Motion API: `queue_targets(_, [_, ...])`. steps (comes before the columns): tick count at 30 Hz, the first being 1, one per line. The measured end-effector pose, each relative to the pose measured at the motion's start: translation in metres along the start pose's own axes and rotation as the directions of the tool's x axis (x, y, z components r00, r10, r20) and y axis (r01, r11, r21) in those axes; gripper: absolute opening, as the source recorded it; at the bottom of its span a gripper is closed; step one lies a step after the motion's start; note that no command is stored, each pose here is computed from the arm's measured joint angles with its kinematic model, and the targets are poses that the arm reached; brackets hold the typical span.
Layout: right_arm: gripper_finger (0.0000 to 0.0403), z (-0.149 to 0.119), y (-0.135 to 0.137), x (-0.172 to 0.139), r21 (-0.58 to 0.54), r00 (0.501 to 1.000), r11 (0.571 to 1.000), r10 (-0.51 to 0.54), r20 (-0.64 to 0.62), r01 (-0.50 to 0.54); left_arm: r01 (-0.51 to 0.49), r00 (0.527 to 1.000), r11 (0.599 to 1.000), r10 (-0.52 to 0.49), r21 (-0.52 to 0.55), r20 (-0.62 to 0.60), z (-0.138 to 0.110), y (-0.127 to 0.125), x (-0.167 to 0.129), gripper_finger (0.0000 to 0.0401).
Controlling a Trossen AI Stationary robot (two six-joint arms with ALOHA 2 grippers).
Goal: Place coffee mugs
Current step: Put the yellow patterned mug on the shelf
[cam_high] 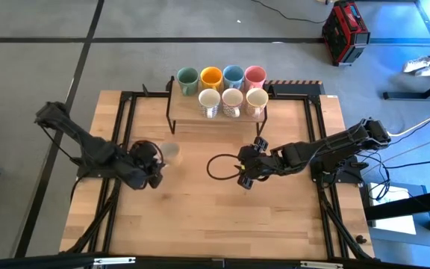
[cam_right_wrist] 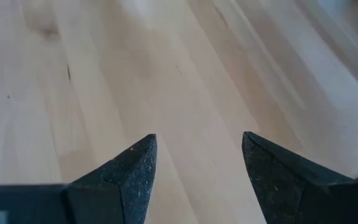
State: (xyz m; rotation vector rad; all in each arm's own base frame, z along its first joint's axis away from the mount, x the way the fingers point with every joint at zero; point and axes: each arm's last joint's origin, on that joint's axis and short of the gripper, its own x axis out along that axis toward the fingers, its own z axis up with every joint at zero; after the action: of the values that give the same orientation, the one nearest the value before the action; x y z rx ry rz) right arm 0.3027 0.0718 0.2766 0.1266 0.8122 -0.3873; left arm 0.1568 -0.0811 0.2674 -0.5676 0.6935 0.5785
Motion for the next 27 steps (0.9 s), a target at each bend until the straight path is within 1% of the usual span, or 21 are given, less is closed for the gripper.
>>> queue_targets(2, [0.0227, 0.0, 0.0, 0.0, 0.014, 1.0, 1.0, 0.001, 0.004, -0.001, 0.038, 0.999, 0.996, -0.039, 0.076, 0.012, 0.007, 0.001, -0.007, 0.0054])
queue_targets(10, [0.0227, 0.001, -0.001, 0.0, 0.007, 0.998, 0.999, -0.049, 0.034, 0.049, 0.106, 0.993, 0.985, -0.11, 0.133, 0.029, 0.023, -0.003, -0.023, 0.0054])
queue_targets(17, [0.0227, 0.003, -0.001, -0.001, -0.023, 0.997, 0.998, -0.052, 0.057, 0.053, 0.119, 0.988, 0.982, -0.131, 0.146, 0.078, 0.038, -0.008, -0.036, 0.0054])
queue_targets(23, [0.0227, 0.009, -0.008, -0.014, -0.045, 0.986, 0.992, -0.108, 0.128, 0.114, 0.106, 0.986, 0.983, -0.123, 0.148, 0.113, 0.052, -0.008, -0.041, 0.0054])
queue_targets(27, [0.0227, 0.009, -0.012, -0.02, -0.046, 0.982, 0.99, -0.123, 0.142, 0.131, 0.101, 0.985, 0.984, -0.12, 0.15, 0.125, 0.057, -0.008, -0.042, 0.0054])
